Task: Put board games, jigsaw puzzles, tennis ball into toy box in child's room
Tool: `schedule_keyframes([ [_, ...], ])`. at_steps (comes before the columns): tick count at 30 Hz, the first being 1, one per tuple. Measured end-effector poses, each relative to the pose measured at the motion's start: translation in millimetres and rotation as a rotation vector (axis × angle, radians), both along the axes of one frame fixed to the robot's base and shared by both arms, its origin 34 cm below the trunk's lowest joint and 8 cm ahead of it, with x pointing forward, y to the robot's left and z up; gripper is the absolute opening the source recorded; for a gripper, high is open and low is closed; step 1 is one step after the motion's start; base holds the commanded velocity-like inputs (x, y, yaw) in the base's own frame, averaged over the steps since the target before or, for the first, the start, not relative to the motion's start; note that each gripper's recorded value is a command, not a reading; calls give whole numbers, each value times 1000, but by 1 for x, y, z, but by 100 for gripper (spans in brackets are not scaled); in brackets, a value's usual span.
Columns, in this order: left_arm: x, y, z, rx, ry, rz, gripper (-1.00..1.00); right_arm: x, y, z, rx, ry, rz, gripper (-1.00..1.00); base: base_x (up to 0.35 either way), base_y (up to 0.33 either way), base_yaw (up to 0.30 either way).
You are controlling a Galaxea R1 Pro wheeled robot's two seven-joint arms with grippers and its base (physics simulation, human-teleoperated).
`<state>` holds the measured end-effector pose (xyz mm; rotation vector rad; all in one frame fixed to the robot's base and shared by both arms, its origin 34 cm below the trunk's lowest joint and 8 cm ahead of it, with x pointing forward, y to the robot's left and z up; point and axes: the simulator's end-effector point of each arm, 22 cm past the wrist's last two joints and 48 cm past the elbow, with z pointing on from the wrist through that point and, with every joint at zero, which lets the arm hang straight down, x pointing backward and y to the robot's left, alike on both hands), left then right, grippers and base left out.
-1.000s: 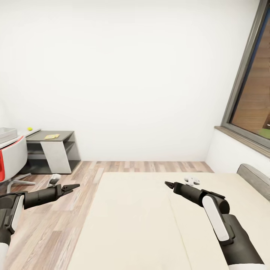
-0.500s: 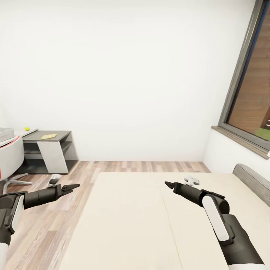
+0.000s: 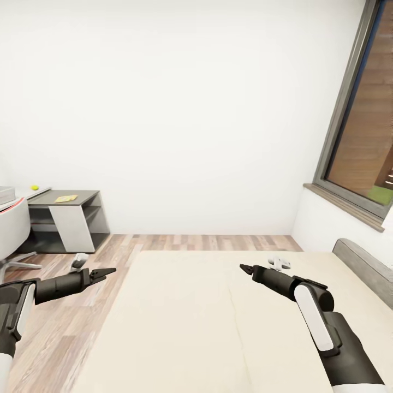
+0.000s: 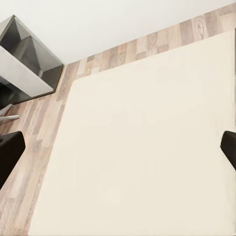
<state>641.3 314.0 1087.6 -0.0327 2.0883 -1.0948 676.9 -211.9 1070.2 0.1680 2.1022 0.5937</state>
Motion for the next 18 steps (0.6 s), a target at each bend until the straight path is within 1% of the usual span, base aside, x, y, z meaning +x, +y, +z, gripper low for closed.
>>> schedule_keyframes([
  [10,0,0,0,0,0,0,100,0,0,0,2,0,1,100,0,-163,0],
  [18,0,0,0,-1,0,0,100,0,0,0,9,1,1,100,0,-55,0],
])
